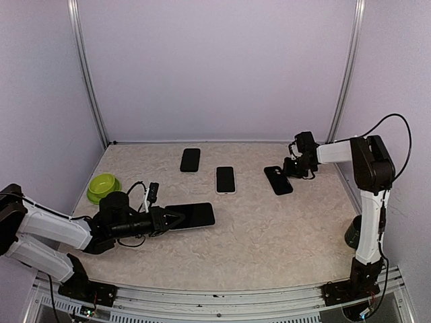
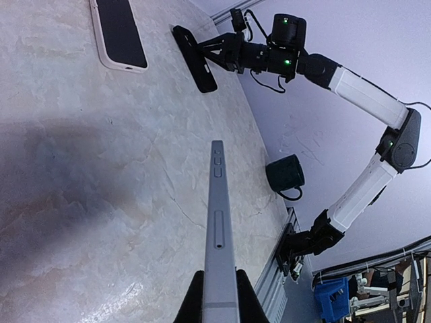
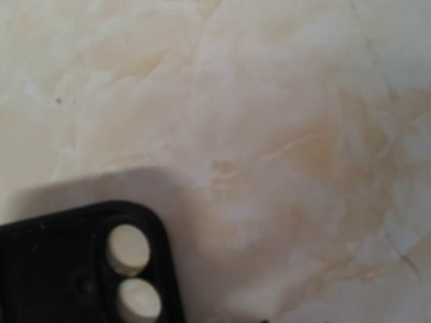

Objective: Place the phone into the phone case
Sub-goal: Move the phone case to the center of the board.

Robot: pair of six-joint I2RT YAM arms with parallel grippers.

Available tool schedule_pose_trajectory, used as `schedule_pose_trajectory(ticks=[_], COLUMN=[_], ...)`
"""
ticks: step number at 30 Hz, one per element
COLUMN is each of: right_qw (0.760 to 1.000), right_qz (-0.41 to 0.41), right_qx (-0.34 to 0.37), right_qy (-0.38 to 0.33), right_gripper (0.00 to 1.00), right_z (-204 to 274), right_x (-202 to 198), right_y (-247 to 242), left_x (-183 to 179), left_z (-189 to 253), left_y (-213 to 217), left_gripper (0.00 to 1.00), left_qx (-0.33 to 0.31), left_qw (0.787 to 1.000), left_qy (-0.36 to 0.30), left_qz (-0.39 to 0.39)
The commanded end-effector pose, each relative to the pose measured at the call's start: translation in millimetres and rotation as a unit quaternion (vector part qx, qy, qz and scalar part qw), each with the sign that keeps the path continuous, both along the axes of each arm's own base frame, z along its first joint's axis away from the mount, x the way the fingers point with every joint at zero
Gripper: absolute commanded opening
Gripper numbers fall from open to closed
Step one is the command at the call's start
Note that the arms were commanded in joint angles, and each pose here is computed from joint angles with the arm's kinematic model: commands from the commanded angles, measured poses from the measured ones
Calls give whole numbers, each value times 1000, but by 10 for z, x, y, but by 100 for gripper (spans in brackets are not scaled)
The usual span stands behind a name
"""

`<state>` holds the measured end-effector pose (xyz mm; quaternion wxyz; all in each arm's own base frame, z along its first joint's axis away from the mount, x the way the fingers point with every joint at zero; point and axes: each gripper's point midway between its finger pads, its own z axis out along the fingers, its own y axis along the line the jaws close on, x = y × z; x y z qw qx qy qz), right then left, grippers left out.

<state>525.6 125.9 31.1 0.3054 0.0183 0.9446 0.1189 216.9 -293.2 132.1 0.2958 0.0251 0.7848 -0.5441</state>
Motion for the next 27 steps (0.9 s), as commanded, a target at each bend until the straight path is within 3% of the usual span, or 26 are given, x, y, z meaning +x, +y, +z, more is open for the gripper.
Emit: schedule_pose_trajectory(ticks=[1, 11, 20, 27], right_qw=[999, 998, 998, 993], right_qz=[7, -2, -35, -113], right_qx=[-38, -68, -49, -12], right_qy=[13, 19, 25, 30], right_gripper=[24, 0, 0, 0], right_z=[-70, 26, 162, 186], right_x=[-64, -272, -580, -950], right_y=[48, 140, 236, 206], left_x=[22, 5, 2, 20], left_z=[219, 160, 123, 111], left_y=[-51, -68, -61, -34], left_gripper=[0, 0, 0, 0], left_qx=[-34, -31, -27, -25], left_qw=[999, 999, 999, 999], left_qy=[-31, -26, -26, -25], left_qz=[-5, -10, -10, -3])
